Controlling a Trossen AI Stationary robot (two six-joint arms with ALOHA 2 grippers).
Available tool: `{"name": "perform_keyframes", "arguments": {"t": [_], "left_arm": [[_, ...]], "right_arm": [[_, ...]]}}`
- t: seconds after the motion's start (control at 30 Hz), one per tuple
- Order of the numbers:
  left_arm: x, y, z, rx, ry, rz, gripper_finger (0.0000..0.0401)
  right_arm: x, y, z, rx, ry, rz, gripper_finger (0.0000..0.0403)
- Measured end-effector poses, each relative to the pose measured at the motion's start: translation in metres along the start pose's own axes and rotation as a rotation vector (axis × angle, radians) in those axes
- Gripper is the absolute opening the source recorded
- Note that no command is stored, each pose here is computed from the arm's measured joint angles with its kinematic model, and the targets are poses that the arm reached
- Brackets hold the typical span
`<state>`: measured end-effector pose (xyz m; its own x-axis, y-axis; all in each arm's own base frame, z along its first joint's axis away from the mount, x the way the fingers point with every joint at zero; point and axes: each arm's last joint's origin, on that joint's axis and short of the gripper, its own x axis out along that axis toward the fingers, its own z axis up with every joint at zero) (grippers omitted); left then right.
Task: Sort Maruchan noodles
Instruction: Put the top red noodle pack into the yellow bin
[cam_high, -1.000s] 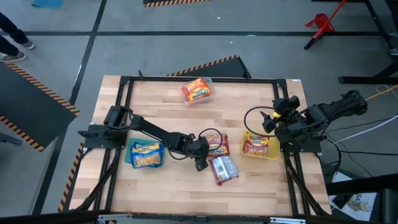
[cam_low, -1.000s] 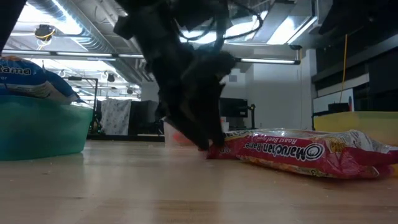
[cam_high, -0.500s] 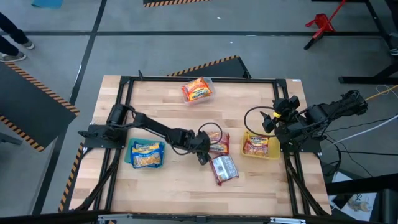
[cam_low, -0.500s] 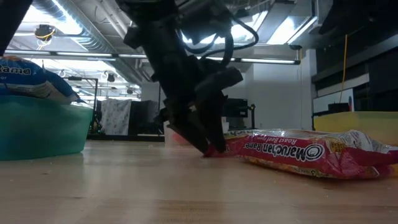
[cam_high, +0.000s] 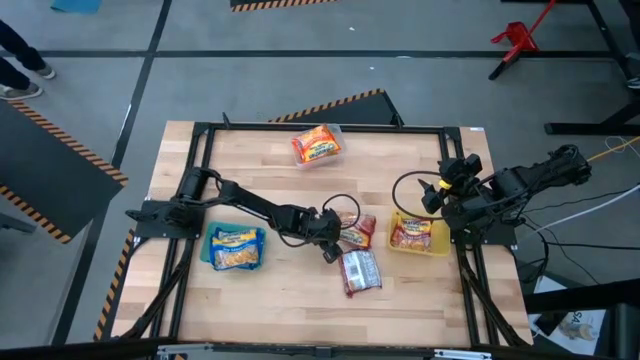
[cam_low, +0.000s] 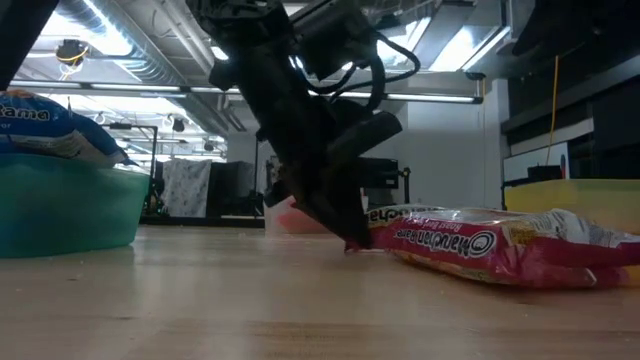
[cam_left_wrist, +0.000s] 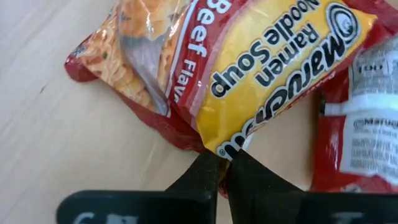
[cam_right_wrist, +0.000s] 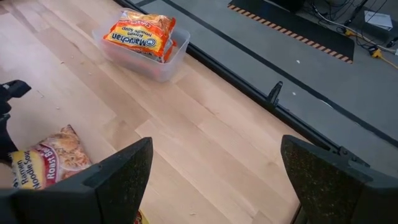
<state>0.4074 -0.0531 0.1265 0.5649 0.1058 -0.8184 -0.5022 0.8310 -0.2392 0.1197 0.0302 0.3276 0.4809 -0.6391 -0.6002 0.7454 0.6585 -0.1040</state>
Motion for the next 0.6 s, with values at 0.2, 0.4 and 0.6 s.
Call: {"name": "perform_keyframes", "arguments": {"t": [0.2, 0.4, 0.6], "left_arm": [[-0.022, -0.003, 0.009, -0.009, -0.045, -0.01, 0.0004], [-0.041, -0.006, 0.023, -0.024, -0.145, 0.01, 0.0003], [-0.051, -0.016, 0.04, 0.022, -0.224, 0.012, 0.0003]], "right_arm": [[0.0, 0.0, 0.0, 0.005, -0.002, 0.003, 0.034], [0.0, 0.0, 0.001, 0.006, -0.012, -0.001, 0.034], [0.0, 0.0, 0.001, 0.007, -0.033, -0.012, 0.034]]}}
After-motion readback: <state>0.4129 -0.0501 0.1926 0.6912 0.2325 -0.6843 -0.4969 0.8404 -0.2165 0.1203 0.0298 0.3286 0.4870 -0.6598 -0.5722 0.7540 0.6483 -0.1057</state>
